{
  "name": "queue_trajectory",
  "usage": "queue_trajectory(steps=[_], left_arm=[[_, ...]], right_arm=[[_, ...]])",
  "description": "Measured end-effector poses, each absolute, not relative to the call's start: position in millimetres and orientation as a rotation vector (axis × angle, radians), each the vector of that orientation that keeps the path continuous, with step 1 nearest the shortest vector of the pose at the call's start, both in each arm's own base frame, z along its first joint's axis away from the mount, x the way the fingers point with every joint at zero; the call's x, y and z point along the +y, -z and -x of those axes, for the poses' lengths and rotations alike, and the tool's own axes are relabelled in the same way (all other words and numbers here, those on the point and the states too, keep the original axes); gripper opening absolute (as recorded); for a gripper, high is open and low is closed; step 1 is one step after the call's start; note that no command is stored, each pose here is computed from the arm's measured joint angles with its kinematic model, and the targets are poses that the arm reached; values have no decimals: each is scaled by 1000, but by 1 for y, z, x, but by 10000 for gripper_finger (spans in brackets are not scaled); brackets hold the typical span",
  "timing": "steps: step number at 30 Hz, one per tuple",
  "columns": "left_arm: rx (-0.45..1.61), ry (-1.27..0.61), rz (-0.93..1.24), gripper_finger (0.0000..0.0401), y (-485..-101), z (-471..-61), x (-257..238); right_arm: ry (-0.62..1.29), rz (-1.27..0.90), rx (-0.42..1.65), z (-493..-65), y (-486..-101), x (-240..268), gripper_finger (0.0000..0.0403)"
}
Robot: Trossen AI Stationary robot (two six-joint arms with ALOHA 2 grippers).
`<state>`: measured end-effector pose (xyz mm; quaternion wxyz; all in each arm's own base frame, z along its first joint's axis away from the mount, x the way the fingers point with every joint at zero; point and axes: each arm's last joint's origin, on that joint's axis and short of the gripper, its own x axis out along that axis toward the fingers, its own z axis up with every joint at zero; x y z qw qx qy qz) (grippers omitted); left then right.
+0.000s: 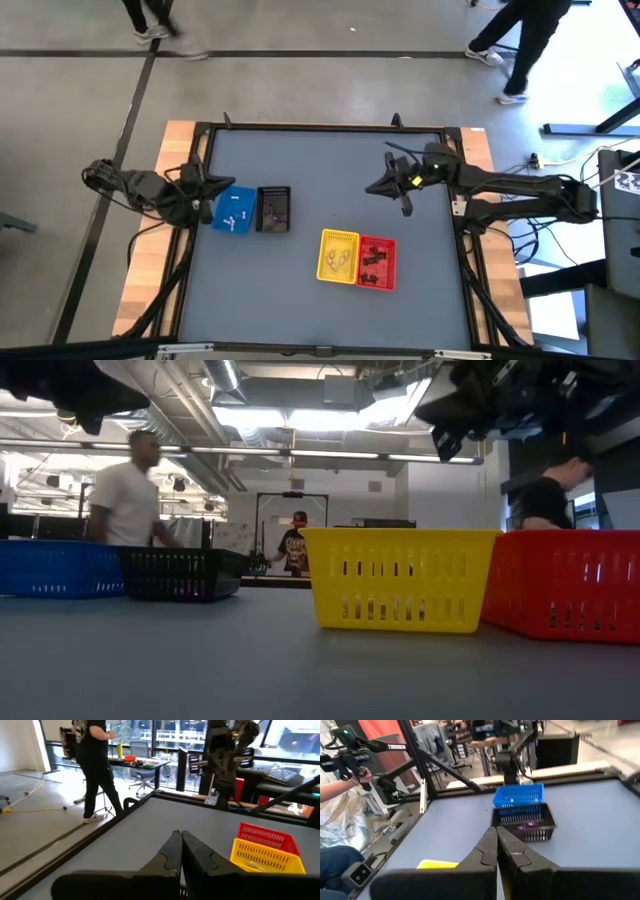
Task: Sort Halloween decoration
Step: Return to Home Position
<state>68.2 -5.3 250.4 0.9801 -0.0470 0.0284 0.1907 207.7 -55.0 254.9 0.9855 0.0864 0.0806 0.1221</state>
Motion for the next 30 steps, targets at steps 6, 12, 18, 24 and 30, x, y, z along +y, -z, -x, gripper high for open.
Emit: queue_trajectory(steps=[6, 12, 18, 24, 30], left_arm=[[34, -377, 106, 0, -230, -63, -3], [89, -374, 79, 0, -222, -63, -4], [92, -375, 78, 0, -222, -63, -4], [99, -369, 80, 0, -220, -64, -4], [88, -325, 127, 0, -201, -74, -9]], right_arm=[[-235, -195, 223, -220, -238, -63, 1], [-282, -203, 240, -228, -229, -64, 1], [-286, -218, 268, -221, -230, -66, 1], [-254, -248, 323, -204, -233, -72, 1], [-257, -223, 307, -182, -233, -67, 1]])
